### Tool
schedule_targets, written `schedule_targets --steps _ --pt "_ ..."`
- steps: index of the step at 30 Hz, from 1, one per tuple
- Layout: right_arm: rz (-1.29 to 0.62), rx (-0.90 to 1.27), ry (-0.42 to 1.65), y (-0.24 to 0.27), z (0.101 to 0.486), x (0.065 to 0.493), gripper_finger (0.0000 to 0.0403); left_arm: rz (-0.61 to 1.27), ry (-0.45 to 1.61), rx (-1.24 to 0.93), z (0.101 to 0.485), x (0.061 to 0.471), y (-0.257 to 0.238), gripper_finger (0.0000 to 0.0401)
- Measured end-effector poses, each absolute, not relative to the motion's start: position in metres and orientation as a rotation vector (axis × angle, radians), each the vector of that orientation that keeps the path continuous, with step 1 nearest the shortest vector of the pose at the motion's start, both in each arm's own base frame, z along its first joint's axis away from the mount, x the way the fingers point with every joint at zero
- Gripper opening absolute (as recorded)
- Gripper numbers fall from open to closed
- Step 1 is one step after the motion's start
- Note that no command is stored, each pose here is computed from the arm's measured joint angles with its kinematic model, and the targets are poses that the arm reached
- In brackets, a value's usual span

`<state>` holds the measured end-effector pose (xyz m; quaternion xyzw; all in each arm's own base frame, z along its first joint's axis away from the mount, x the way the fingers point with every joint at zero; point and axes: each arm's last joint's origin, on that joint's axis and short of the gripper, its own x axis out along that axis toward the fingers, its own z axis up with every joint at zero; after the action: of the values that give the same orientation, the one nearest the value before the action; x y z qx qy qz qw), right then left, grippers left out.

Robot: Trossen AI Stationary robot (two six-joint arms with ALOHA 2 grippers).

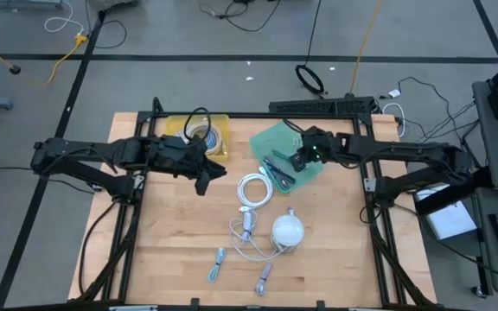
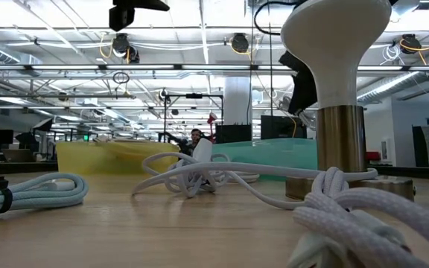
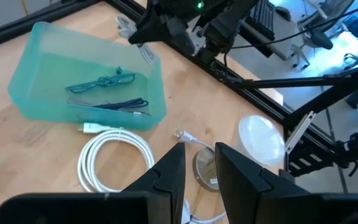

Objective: Pick & Place USB Port
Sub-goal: Put the white charger cable into the green bin

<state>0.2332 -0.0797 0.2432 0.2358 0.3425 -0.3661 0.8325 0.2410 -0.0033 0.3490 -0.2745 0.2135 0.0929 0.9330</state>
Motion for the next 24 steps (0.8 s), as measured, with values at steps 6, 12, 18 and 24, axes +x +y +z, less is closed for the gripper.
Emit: schedule_targets --steps 6,12,18,24 --pt "-0.775 0.477 0.820 -0.082 0.226 0.241 0.0017 0.199 0.432 -0.555 0.349 0.241 -0.003 0.0090" --pt "-0.761 0.467 0.899 -0.084 0.209 0.250 0.0017 0.202 0.430 -0.566 0.349 0.241 -0.003 0.0090" --pt "-0.829 0.410 0.946 -0.087 0.198 0.252 0.0023 0.198 0.432 -0.565 0.349 0.241 -0.005 0.0090" --pt "-0.827 0.401 0.940 -0.087 0.195 0.255 0.0080 0.209 0.451 -0.568 0.346 0.242 -0.006 0.0090"
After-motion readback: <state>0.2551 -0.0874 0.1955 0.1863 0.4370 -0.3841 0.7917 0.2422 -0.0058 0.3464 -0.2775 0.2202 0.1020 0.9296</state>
